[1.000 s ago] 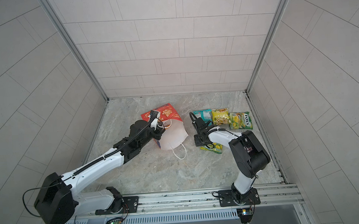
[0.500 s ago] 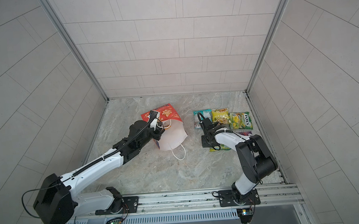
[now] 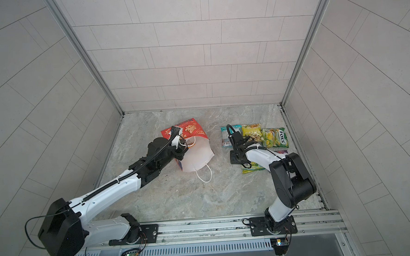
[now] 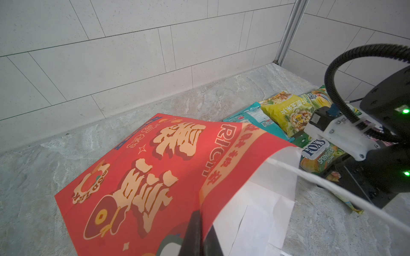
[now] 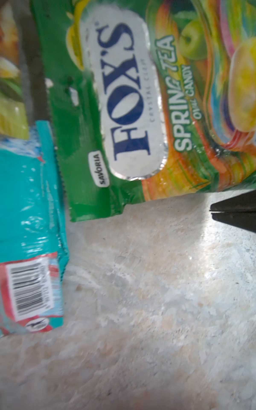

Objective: Take the snacks out of the paper bag
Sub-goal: Move the snack to the middle-right of the table.

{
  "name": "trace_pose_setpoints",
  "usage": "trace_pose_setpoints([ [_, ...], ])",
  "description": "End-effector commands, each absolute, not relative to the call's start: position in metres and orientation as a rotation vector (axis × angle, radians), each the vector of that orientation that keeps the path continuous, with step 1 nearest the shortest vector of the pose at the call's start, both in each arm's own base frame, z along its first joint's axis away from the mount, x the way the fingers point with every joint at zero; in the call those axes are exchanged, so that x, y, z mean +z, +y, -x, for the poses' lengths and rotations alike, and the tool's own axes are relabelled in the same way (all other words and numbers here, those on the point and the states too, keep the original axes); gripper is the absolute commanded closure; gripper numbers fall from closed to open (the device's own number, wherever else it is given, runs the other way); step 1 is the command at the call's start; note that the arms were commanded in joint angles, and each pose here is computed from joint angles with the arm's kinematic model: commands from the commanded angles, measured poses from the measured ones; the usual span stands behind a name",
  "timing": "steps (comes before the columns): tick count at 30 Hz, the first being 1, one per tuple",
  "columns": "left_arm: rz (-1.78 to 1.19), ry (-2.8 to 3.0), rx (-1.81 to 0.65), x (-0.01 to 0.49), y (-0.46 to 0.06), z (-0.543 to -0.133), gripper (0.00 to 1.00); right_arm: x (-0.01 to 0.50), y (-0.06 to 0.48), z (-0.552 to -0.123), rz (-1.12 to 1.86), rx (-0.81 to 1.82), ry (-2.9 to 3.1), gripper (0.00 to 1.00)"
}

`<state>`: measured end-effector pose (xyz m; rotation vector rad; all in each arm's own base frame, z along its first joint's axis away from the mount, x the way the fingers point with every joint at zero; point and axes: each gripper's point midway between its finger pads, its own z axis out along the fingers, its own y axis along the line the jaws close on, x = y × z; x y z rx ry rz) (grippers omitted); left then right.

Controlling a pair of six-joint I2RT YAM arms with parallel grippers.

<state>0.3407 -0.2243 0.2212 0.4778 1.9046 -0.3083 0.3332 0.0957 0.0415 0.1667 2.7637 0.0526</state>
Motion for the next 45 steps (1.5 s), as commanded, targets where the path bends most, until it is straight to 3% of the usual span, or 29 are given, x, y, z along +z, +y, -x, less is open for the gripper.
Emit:
trace_pose_setpoints([
  [1, -0.463, 1.883, -0.311, 0.229, -0.222, -0.342, 1.00, 0.038, 0.087, -0.345, -0.250, 0.032, 2.752, 0.95],
  [14, -0.464, 1.887, -0.306, 0.227, -0.222, -0.342, 1.00, 0.043, 0.073, -0.350, -0.304, 0.059, 2.728, 0.89],
  [31, -0.462, 1.876, -0.322, 0.233, -0.223, -0.341, 1.00, 0.040, 0.053, -0.305, -0.299, -0.001, 2.779, 0.85],
  [45, -0.526, 1.896, -0.401, 0.234, -0.238, -0.336, 1.00, 0.180, 0.163, -0.316, -0.026, 0.610, 2.233, 0.79],
])
